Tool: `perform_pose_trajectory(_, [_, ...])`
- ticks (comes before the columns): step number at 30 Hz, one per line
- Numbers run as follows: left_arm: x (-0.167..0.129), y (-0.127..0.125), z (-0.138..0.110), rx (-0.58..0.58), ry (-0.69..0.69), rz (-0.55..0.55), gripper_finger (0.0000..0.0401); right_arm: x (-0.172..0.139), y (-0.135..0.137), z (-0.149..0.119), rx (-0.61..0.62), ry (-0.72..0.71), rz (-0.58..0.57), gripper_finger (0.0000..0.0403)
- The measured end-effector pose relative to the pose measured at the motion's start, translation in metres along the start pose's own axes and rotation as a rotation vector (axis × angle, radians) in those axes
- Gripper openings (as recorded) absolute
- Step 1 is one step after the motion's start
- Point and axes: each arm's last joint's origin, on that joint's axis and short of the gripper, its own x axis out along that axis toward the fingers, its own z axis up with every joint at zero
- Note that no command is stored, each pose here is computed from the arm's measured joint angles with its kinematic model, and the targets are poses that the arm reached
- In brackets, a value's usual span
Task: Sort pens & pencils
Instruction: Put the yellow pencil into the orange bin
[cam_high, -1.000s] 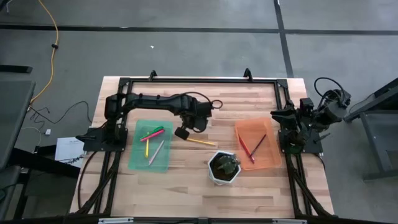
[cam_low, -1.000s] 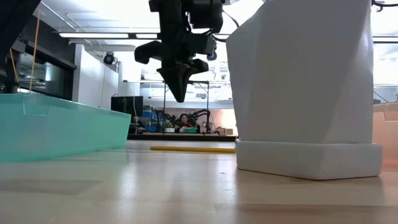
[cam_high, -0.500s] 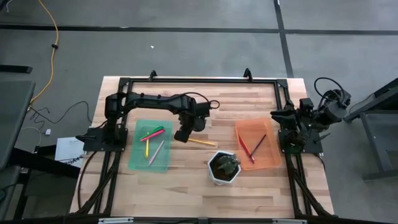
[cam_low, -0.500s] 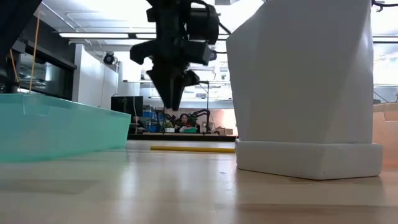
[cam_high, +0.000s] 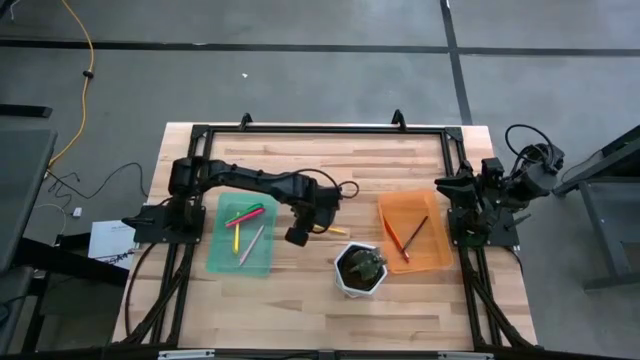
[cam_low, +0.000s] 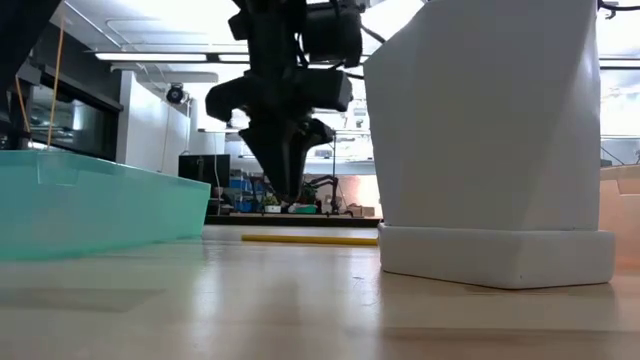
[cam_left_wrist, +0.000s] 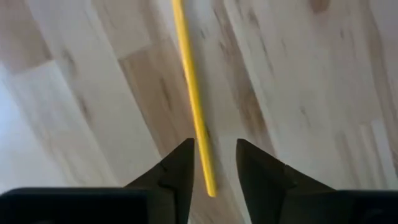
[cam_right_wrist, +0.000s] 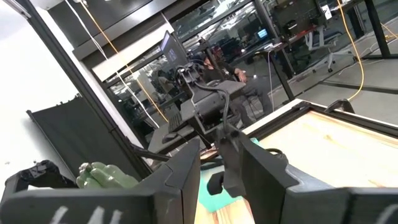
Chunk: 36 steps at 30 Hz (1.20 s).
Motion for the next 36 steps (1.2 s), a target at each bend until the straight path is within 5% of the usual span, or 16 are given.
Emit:
perform_pose_trajectory(7, [0.024,0.001,-0.003,-0.046,0.078,-0.052,0.0077,0.0,0.0,0.0,0.001,0.002,-0.001,0.0103])
perform_pose_trajectory(36, [0.033,0.004,0.001,-0.087,0.065,-0.011,0.0081,0.0,0.0,-0.001,0.004,0.006,-0.002,0.0103])
